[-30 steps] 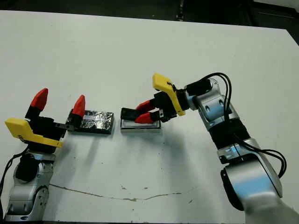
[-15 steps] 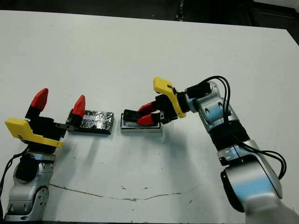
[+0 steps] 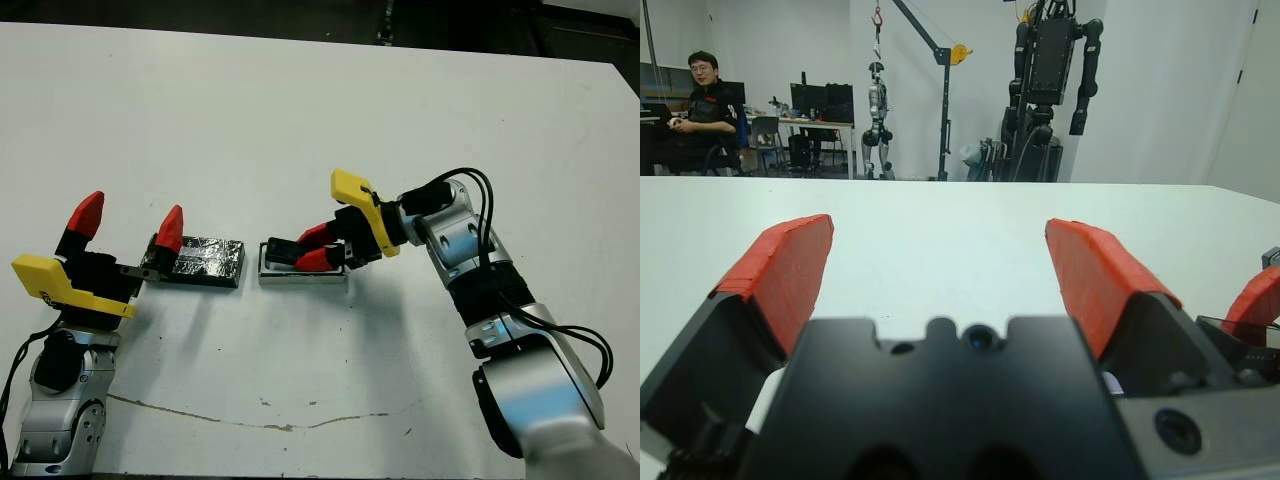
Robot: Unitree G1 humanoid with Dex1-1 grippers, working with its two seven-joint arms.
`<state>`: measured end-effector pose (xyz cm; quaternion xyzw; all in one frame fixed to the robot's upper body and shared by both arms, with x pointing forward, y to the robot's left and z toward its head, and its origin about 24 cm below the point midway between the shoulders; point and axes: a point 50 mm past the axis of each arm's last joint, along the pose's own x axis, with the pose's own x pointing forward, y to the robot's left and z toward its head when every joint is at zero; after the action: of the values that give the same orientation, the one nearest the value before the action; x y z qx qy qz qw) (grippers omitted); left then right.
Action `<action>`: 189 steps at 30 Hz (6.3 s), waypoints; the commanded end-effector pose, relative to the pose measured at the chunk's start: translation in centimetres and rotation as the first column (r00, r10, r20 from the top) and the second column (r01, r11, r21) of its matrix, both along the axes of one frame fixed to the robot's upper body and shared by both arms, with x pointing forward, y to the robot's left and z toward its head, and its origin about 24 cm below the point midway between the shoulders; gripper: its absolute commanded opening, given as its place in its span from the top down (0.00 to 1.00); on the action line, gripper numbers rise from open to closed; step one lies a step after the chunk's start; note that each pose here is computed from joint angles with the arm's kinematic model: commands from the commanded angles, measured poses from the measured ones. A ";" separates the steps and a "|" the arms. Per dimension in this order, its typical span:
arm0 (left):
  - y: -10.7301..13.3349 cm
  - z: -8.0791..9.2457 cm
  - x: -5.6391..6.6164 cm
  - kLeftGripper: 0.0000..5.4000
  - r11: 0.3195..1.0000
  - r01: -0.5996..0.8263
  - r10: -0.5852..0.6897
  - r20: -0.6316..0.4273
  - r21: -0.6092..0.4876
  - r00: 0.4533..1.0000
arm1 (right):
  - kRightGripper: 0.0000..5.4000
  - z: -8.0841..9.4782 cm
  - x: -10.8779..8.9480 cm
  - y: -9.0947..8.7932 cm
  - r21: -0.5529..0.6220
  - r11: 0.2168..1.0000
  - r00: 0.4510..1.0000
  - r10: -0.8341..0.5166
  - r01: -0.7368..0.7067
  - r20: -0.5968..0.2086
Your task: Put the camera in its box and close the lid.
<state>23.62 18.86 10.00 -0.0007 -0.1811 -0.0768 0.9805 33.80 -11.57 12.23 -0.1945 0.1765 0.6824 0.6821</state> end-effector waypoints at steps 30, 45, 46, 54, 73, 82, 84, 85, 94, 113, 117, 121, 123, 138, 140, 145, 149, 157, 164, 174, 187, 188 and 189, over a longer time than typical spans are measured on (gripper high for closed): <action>0.0 -0.8 -0.4 0.00 1.000 0.000 -0.001 -0.026 -0.013 1.000 | 0.42 -0.6 -0.2 -1.7 -0.076 0.997 1.000 -0.027 0.026 -0.010; -0.2 -0.6 -0.3 0.00 1.000 0.005 -0.005 -0.025 -0.006 1.000 | 0.05 1.9 -0.3 -3.2 0.014 0.998 0.997 -0.068 0.067 0.021; -0.2 -0.6 -0.4 0.00 1.000 0.005 -0.005 -0.026 -0.008 1.000 | 0.02 2.3 -0.3 -3.4 0.030 0.998 0.997 -0.063 0.062 0.035; 0.0 -0.4 -0.3 0.00 1.000 0.002 -0.002 -0.015 -0.001 1.000 | 0.00 5.4 -2.2 -5.7 0.260 0.940 0.955 -0.262 0.220 0.137; 3.5 7.0 2.3 0.00 0.888 0.263 -0.277 -0.015 0.377 0.961 | 0.43 -2.0 -11.2 -10.6 0.603 0.269 0.400 -0.912 0.751 -0.091; 4.1 11.5 5.2 0.00 0.572 0.541 -0.496 -0.265 0.616 0.827 | 0.68 -3.9 -11.8 -10.5 0.611 0.179 0.343 -0.925 0.771 -0.163; 4.1 11.9 5.9 0.00 0.484 0.633 -0.545 -0.357 0.605 0.758 | 0.73 -3.9 -11.7 -10.2 0.612 0.183 0.344 -0.926 0.769 -0.156; 4.1 12.0 6.2 0.00 0.442 0.678 -0.572 -0.398 0.587 0.717 | 0.76 -3.9 -11.7 -10.2 0.613 0.182 0.343 -0.926 0.769 -0.156; 2.6 10.7 8.0 0.00 0.148 0.922 -0.666 -0.654 0.357 0.359 | 1.00 -3.7 -11.5 -9.9 0.617 0.180 0.333 -0.932 0.766 -0.141; 1.8 6.5 7.8 0.00 0.016 0.953 -0.639 -0.730 0.303 0.243 | 1.00 -3.7 -11.4 -10.0 0.614 0.163 0.330 -0.929 0.772 -0.169; 1.9 6.0 8.0 0.00 0.008 0.943 -0.603 -0.751 0.332 0.270 | 1.00 -3.7 -11.5 -10.0 0.617 0.170 0.328 -0.932 0.769 -0.152; 1.9 5.7 8.3 0.00 0.003 0.943 -0.557 -0.782 0.334 0.279 | 1.00 -3.7 -11.5 -10.0 0.616 0.171 0.331 -0.931 0.769 -0.154; 2.0 5.6 8.4 0.00 0.002 0.941 -0.544 -0.789 0.339 0.285 | 1.00 -3.8 -11.5 -10.0 0.614 0.170 0.333 -0.930 0.770 -0.159; 3.3 4.4 9.0 0.00 0.059 0.945 -0.480 -0.821 0.321 0.308 | 1.00 -3.9 -11.5 -10.1 0.611 0.190 0.346 -0.926 0.769 -0.148; 3.5 4.2 9.0 0.00 0.069 0.943 -0.482 -0.816 0.326 0.317 | 1.00 -3.9 -11.5 -10.1 0.609 0.194 0.347 -0.927 0.769 -0.141; 4.0 4.1 9.0 0.00 0.090 0.944 -0.472 -0.821 0.318 0.322 | 1.00 -3.9 -11.5 -10.1 0.611 0.194 0.353 -0.923 0.767 -0.150; 4.3 3.9 8.9 0.00 0.124 0.945 -0.464 -0.824 0.302 0.324 | 1.00 -3.9 -11.5 -10.0 0.612 0.192 0.353 -0.923 0.768 -0.155; 4.9 3.4 8.4 0.01 0.257 0.939 -0.472 -0.818 0.228 0.328 | 1.00 -3.9 -11.5 -10.0 0.613 0.203 0.358 -0.923 0.764 -0.142; 4.7 3.1 8.0 0.18 0.287 0.941 -0.479 -0.823 0.181 0.304 | 1.00 -3.9 -11.5 -10.0 0.613 0.199 0.360 -0.921 0.765 -0.151; 4.8 2.7 7.8 0.41 0.232 0.963 -0.468 -0.852 0.138 0.235 | 1.00 -3.9 -11.5 -10.1 0.611 0.202 0.353 -0.926 0.765 -0.135; 4.5 2.3 7.5 0.41 0.440 0.877 -0.576 -0.689 0.193 0.440 | 1.00 -4.0 -11.5 -10.0 0.606 0.199 0.357 -0.922 0.770 -0.151; 4.4 2.3 7.3 0.41 0.470 0.865 -0.587 -0.671 0.174 0.453 | 1.00 -4.0 -11.5 -10.0 0.605 0.199 0.356 -0.922 0.771 -0.150; 4.3 2.2 7.1 0.41 0.485 0.859 -0.604 -0.646 0.165 0.466 | 1.00 -4.0 -11.5 -10.0 0.605 0.199 0.355 -0.923 0.771 -0.148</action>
<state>31.16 23.14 12.67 0.1582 0.1338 -0.5507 0.8086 22.47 -21.23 8.47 0.0822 -0.0612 0.1784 0.9786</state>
